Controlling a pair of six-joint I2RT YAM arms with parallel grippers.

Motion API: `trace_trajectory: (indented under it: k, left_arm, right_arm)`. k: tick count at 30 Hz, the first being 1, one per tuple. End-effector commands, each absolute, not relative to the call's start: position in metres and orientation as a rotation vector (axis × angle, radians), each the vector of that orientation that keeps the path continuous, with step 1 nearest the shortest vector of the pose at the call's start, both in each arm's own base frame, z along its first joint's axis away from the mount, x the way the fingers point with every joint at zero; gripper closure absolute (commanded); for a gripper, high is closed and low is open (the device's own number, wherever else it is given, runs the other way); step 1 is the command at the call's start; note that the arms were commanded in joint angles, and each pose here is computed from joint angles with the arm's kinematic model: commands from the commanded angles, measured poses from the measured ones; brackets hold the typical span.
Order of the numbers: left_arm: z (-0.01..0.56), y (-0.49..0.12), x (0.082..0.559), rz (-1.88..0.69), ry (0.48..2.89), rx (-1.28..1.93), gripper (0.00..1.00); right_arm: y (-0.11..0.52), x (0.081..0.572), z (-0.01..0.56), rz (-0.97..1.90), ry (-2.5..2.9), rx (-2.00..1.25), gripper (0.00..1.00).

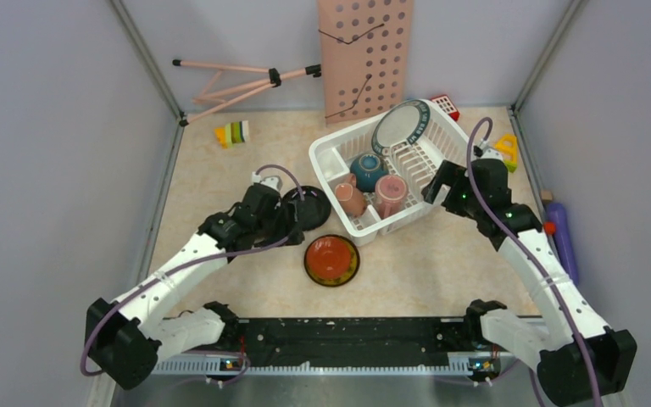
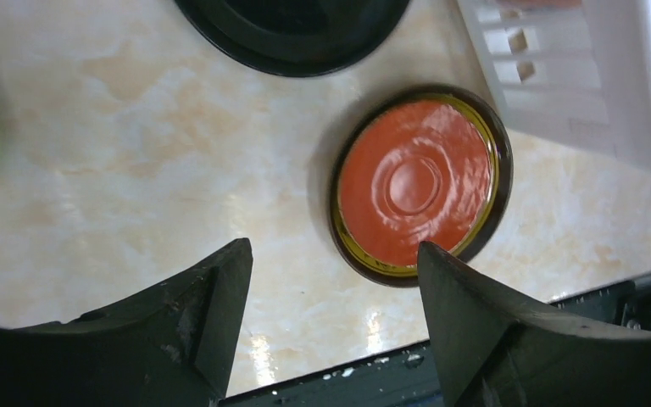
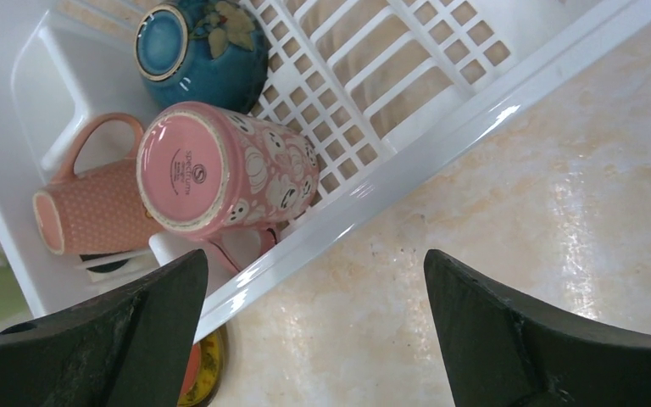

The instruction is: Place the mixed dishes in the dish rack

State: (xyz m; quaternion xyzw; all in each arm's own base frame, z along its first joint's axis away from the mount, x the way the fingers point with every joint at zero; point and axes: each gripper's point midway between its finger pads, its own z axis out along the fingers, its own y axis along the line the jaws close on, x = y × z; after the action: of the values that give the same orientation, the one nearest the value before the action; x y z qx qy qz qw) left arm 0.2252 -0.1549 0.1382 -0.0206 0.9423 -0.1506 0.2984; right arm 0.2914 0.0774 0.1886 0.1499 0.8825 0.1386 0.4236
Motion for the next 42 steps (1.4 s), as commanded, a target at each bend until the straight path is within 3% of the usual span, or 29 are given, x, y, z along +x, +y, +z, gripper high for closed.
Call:
trace_trajectory:
  k: [1, 8, 20, 24, 30, 34, 42]
  left_arm:
    - [0.128, -0.204, 0.217, -0.683, 2.505, -0.023, 0.25]
    - [0.095, -0.230, 0.209, -0.740, 2.587, -0.023, 0.27]
    - [0.041, -0.200, 0.210, -0.422, 2.722, -0.179, 0.25]
    - [0.034, -0.199, 0.210, -0.408, 2.734, -0.202, 0.33]
    - [0.057, -0.186, 0.230, -0.536, 2.578, -0.370, 0.37]
    - [0.068, -0.167, 0.246, -0.634, 2.478, -0.559, 0.19]
    - [0.062, -0.156, 0.276, -0.709, 2.314, -0.802, 0.18]
  right_arm:
    - [0.092, 0.296, 0.211, 0.464, 2.119, 0.305, 0.04]
    - [0.089, 0.295, 0.205, 0.443, 2.128, 0.316, 0.04]
    - [0.084, 0.291, 0.195, 0.410, 2.148, 0.328, 0.04]
    - [0.085, 0.291, 0.196, 0.415, 2.145, 0.328, 0.04]
    - [0.084, 0.291, 0.195, 0.411, 2.147, 0.322, 0.04]
    - [0.085, 0.291, 0.195, 0.415, 2.147, 0.310, 0.04]
    - [0.086, 0.293, 0.195, 0.412, 2.155, 0.306, 0.04]
